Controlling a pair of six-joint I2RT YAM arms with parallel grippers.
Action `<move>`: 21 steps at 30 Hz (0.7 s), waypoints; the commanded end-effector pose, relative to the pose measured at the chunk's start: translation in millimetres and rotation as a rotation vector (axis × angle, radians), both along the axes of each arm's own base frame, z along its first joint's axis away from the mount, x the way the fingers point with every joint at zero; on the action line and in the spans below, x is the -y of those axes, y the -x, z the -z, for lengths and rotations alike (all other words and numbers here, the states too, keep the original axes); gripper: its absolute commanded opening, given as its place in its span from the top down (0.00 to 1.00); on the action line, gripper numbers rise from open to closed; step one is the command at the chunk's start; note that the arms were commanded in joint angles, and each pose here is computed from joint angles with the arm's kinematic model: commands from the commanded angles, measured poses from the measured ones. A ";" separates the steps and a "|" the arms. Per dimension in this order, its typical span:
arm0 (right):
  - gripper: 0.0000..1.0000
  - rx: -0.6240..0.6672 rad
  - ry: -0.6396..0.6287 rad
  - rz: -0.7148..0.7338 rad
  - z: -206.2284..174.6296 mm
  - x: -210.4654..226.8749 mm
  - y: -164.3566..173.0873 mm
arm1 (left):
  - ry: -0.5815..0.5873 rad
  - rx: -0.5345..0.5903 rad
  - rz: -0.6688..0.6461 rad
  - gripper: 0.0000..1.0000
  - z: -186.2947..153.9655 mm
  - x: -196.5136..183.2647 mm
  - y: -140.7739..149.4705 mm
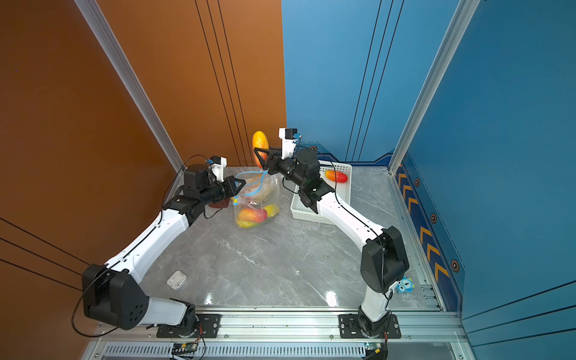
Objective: Place the mango in a zip-top bag and seal the zipper
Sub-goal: Place the mango in the zipper food storage bag.
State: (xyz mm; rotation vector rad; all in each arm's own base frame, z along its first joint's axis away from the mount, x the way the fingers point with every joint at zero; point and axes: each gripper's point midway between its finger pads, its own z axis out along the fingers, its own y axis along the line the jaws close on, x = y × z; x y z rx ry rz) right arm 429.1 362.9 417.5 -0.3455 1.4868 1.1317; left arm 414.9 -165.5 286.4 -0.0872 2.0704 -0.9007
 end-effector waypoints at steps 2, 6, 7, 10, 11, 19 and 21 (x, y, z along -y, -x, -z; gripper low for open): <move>0.70 0.075 0.035 -0.063 13.1 -16.5 13.0 | 0.030 0.056 0.027 1.00 -20.8 4.9 -0.4; 0.64 0.062 0.068 -0.091 31.4 -25.2 16.7 | 0.044 0.061 0.027 1.00 -22.1 5.4 0.8; 0.63 0.057 0.070 -0.105 35.6 -27.6 16.9 | 0.044 0.062 0.028 1.00 -22.6 5.4 1.1; 0.62 0.053 0.086 -0.145 47.0 -37.1 19.6 | 0.043 0.063 0.022 1.00 -22.8 4.2 1.9; 0.61 0.057 0.095 -0.154 49.8 -39.9 21.6 | 0.043 0.064 0.021 1.00 -22.9 3.7 1.7; 0.31 0.093 0.138 -0.156 47.9 -34.5 27.4 | 0.042 0.065 0.022 1.00 -23.0 3.2 2.0; 0.19 0.100 0.129 -0.159 39.2 -28.1 28.5 | 0.039 0.063 0.020 1.00 -21.5 2.8 1.9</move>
